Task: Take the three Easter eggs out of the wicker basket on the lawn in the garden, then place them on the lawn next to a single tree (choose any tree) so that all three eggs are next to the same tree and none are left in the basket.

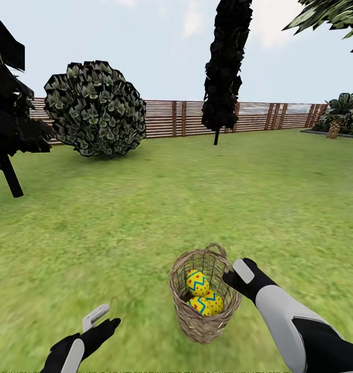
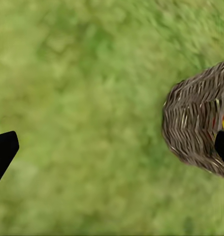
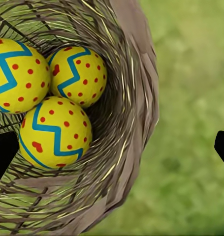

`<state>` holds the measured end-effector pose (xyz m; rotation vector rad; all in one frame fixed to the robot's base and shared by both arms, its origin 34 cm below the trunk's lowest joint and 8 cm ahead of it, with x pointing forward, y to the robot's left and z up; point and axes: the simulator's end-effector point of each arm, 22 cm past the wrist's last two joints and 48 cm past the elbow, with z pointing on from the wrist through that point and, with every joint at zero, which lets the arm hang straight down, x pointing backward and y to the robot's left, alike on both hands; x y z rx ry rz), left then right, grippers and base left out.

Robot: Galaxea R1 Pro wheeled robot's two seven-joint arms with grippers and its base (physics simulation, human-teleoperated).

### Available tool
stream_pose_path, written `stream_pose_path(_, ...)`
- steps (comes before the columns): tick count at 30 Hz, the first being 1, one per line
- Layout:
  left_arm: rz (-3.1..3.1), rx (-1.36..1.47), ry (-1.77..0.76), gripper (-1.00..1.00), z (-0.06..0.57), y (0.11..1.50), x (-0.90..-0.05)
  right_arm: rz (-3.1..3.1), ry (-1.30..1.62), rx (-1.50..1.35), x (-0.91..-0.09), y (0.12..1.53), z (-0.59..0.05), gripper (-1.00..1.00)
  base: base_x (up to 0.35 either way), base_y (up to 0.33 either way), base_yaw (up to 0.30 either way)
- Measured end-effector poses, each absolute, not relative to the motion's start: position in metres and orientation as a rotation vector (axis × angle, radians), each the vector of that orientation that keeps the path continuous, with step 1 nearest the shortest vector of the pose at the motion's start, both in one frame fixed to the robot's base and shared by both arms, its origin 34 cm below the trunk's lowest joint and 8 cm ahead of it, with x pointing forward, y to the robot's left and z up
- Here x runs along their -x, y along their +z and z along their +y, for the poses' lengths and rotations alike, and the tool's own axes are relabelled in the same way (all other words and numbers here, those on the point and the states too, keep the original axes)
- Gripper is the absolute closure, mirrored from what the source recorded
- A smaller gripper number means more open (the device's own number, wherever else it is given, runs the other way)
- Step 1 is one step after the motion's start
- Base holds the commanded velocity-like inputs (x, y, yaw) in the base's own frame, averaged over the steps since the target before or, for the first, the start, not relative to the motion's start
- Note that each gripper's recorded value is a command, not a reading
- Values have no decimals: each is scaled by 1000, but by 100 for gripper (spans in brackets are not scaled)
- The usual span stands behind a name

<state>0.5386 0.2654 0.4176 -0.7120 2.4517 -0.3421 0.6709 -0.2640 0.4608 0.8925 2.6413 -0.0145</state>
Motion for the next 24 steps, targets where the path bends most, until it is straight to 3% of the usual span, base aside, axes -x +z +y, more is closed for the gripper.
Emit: stream_pose_path(24, 2452, 713, -342, -100, 265, 364, -526, 2641, -13, -894, -658, 408, -264, -100, 0, 0, 0)
